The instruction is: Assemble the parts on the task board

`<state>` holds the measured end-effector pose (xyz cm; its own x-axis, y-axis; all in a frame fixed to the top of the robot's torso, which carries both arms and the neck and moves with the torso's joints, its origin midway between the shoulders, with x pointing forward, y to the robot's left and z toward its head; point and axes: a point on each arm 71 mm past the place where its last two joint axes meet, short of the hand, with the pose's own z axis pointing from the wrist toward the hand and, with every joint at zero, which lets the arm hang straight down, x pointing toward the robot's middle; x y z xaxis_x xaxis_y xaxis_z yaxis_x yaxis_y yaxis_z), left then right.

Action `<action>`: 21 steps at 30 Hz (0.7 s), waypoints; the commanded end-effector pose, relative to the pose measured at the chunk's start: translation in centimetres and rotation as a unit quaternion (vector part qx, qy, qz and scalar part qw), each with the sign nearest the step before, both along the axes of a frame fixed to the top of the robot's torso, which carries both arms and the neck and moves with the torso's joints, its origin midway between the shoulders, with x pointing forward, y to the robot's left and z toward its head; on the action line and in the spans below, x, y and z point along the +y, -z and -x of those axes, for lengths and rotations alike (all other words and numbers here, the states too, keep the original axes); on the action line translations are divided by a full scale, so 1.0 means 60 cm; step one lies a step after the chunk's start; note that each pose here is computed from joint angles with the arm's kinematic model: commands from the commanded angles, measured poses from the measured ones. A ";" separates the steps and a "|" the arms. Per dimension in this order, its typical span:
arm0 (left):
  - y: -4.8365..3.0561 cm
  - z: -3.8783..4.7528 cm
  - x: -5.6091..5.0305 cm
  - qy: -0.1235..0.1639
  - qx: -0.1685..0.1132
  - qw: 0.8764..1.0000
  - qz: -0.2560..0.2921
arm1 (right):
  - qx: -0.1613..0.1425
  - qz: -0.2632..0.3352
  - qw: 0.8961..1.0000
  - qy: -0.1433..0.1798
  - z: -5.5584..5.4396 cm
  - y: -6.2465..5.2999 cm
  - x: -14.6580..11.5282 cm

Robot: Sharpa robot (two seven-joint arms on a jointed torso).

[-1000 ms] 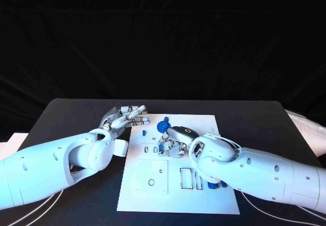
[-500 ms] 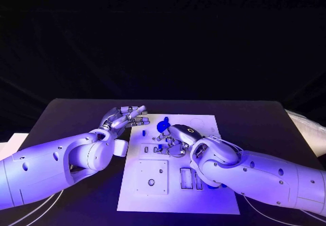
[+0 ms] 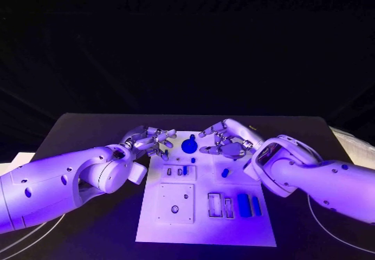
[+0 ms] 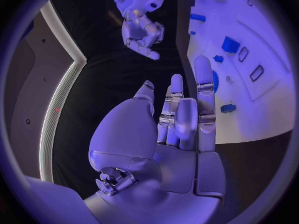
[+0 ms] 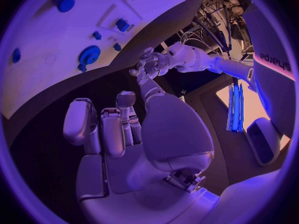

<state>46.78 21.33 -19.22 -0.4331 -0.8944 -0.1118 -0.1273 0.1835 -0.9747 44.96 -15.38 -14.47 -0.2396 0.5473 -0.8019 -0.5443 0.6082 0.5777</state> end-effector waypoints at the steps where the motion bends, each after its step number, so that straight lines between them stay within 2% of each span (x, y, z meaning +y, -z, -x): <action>1: 0.018 0.008 -0.012 0.091 0.065 0.971 -0.213 | 0.052 -0.080 0.995 -0.001 -0.009 -0.016 -0.025; 6: 0.007 -0.002 -0.011 0.105 0.076 0.926 -0.354 | 0.057 -0.099 0.993 0.036 -0.023 -0.036 -0.073; 8: 0.000 -0.009 -0.011 0.103 0.074 0.914 -0.386 | 0.059 -0.101 0.992 0.044 -0.027 -0.039 -0.083; 14: -0.012 -0.027 -0.029 0.107 0.063 0.893 -0.433 | 0.065 -0.102 0.991 0.055 -0.031 -0.040 -0.094; 21: -0.017 -0.040 -0.059 0.129 0.053 0.875 -0.464 | 0.071 -0.098 0.991 0.060 -0.033 -0.038 -0.096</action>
<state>49.18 17.80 -18.05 -0.6370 -0.4083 -0.6538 -0.0732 0.8764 -0.4760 46.95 -21.25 -12.08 -0.2447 0.7185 -0.6511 -0.3882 0.5428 0.7448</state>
